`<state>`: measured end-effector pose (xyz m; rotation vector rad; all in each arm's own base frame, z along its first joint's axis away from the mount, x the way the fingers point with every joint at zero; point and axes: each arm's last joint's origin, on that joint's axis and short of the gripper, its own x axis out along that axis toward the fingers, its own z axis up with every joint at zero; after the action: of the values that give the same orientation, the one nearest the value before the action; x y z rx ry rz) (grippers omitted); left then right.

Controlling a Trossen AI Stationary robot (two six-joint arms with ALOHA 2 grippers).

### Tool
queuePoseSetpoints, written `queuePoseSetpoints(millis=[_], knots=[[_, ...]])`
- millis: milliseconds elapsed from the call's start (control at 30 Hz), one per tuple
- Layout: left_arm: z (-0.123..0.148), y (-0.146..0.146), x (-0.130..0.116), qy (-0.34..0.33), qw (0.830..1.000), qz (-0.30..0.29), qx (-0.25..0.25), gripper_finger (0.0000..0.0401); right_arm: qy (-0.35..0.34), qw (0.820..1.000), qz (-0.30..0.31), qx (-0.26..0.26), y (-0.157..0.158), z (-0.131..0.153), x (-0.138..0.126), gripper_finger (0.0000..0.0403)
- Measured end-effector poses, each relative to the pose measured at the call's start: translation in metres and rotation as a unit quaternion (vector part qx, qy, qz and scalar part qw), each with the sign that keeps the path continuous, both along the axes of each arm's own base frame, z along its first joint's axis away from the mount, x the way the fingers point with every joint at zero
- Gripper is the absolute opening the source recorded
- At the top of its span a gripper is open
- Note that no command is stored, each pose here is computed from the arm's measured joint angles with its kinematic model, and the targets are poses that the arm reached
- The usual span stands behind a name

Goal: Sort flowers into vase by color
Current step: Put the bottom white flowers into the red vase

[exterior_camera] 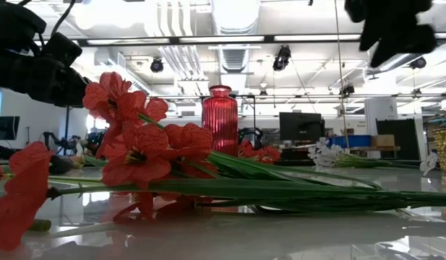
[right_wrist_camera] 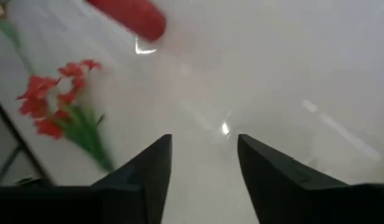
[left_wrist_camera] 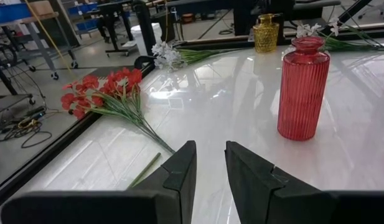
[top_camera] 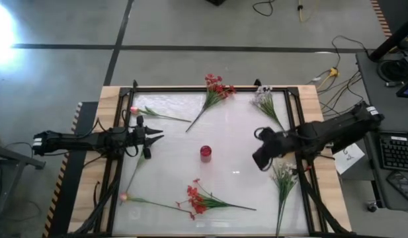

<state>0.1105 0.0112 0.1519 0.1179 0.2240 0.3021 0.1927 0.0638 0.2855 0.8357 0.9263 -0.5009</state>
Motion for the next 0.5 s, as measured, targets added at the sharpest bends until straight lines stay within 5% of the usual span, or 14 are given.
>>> queuePoseSetpoints(millis=[333,500], knots=[[0.000,0.000,0.000,0.001,1.000,0.000,0.000,0.0075,0.074,0.987,-0.083,0.117,0.060,-0.002,0.006,0.0210],[0.000,0.000,0.000,0.000,1.000,0.000,0.000,0.0075,0.205,0.959,-0.113,0.158,0.088,-0.009,0.008,0.0210]])
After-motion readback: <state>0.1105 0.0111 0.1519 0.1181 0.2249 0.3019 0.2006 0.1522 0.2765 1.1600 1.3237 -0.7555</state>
